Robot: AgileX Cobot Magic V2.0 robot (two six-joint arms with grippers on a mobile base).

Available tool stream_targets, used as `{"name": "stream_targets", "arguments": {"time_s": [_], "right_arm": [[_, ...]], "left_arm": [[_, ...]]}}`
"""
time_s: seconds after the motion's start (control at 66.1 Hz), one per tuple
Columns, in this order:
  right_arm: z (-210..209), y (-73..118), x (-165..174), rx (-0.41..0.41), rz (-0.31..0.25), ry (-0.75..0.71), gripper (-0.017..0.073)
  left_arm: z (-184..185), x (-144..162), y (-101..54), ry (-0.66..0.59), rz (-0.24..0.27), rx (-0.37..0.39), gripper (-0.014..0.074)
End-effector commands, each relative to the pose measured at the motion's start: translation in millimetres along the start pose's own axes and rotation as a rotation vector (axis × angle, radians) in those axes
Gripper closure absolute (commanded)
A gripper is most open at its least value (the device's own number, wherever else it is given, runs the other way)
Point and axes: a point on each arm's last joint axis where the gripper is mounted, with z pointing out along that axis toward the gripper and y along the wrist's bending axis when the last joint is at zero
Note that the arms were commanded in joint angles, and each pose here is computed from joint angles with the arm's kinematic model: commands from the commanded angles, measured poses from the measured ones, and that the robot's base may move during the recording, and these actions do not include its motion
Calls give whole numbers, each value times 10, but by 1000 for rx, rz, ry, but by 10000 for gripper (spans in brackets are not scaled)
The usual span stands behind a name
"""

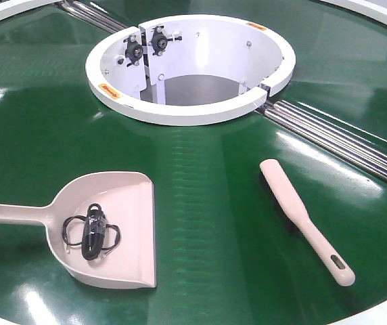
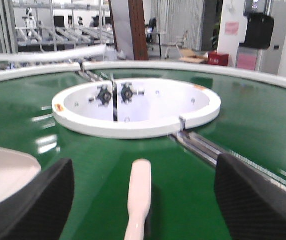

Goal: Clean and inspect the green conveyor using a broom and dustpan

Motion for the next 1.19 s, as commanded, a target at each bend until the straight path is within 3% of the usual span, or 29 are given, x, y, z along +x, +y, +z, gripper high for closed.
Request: {"name": "stream_targets", "arguments": {"time_s": [0.0,0.06,0.151,0.272,0.302,1.074,1.18], "right_arm": [[30,-12,-54,17,-18,-84,4],[40,-15,-38,23,-48,-87,36],[39,-13,-43,19,-31,-93,170],[39,9,-45,-9,55,-95,503],[39,13,-46,-13,67,-96,575],[39,17,-45,-18,79,-95,568],[39,17,-45,-18,79,-95,568]], "left_arm": [[-6,-50,13,-64,-30,-13,239],[-1,-29,6,-46,-30,-6,253],[-1,-31,6,-48,-32,-6,353],[-1,-31,7,-49,-31,-7,601],[-1,-34,8,-52,-29,-8,603],[-1,-33,8,-51,-28,-8,601],[18,21,16,-32,9,-22,601]]}}
